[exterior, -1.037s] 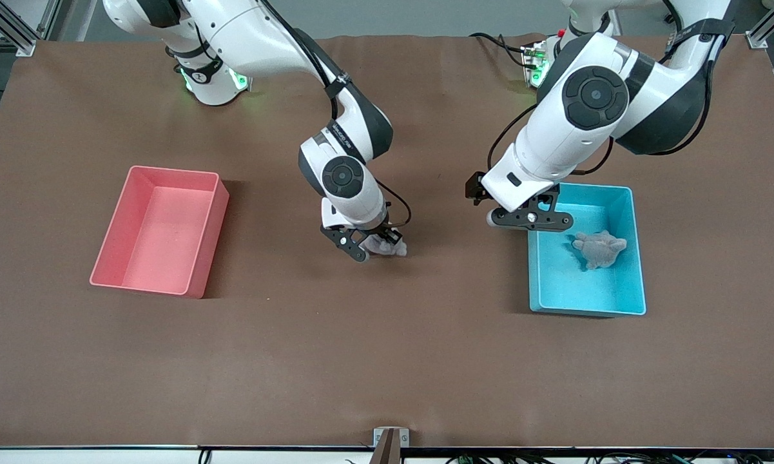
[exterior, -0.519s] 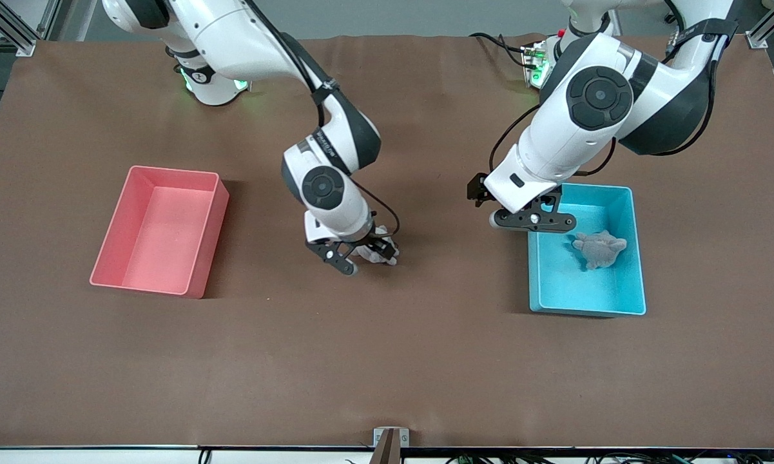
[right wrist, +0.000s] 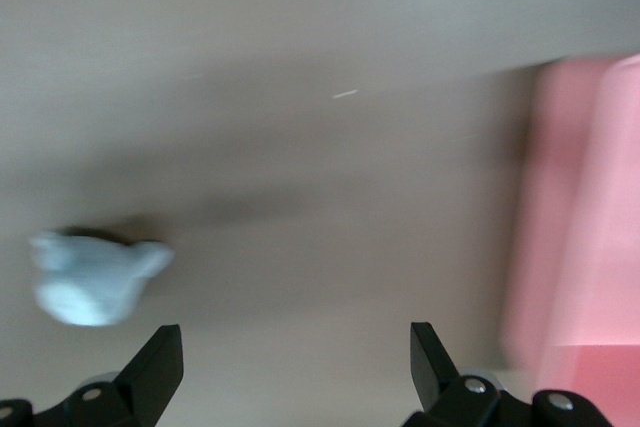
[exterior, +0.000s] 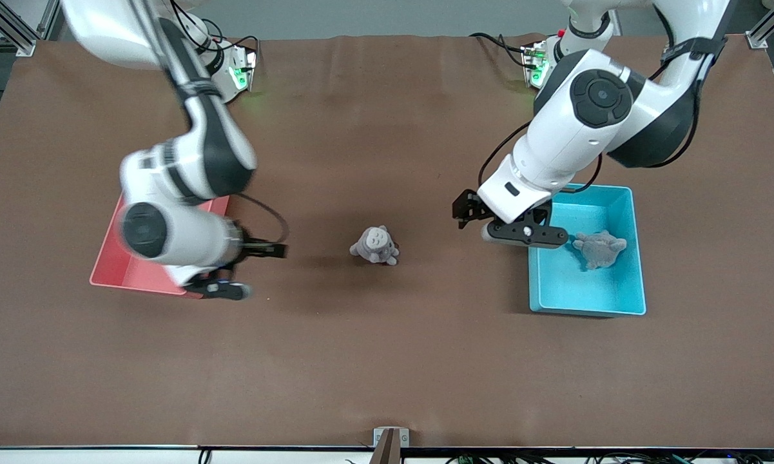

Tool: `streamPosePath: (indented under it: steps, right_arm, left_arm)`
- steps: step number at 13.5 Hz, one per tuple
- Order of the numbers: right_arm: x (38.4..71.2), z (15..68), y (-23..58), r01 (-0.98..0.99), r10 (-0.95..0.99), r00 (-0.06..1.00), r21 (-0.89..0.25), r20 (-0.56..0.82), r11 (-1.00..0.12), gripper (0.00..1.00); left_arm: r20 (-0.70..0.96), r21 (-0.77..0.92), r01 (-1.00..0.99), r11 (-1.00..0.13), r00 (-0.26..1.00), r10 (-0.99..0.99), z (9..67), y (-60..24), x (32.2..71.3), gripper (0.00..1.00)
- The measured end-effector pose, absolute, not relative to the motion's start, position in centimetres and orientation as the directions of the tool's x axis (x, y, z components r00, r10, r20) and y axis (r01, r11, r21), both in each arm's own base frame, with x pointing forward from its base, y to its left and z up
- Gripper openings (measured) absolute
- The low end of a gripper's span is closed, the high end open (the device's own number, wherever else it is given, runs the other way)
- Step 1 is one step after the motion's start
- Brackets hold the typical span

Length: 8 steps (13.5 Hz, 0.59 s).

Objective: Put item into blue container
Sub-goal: 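Grasp the white-faced plush with the left gripper while the right gripper withdraws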

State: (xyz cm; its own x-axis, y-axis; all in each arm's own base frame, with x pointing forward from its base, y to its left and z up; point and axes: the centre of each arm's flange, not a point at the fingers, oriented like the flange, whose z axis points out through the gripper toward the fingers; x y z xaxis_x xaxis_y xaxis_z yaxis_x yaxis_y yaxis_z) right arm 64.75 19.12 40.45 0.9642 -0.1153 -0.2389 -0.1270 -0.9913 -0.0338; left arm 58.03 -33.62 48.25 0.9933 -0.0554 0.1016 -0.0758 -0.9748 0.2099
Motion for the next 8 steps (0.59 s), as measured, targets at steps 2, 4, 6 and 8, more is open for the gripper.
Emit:
streamPosePath:
  steps: [2,4,6,8]
  right_arm:
    - [65.3,42.4,13.4,-0.102,-0.105,0.969,0.026,-0.226,-0.994,1.0]
    - [65.3,44.1,9.5,-0.108,-0.119,0.969,0.064,-0.216,-0.992,1.0]
    - [65.3,45.2,5.6,-0.125,-0.136,0.966,0.064,-0.218,-0.99,1.0]
    - [65.2,45.8,0.9,-0.14,-0.148,0.963,0.051,-0.226,-0.989,1.0]
  left_arm:
    - [0.115,0.26,-0.067,-0.963,0.993,-0.038,46.1,-35.6,58.5,1.0]
    - [0.093,0.297,-0.037,-0.954,0.996,-0.009,43.3,-37.9,58.2,0.98]
    - [0.076,0.341,-0.025,-0.94,0.997,0.001,40.3,-41.0,57.4,0.96]
    - [0.055,0.395,0.008,-0.919,0.998,0.032,36.9,-44.4,56.2,0.96]
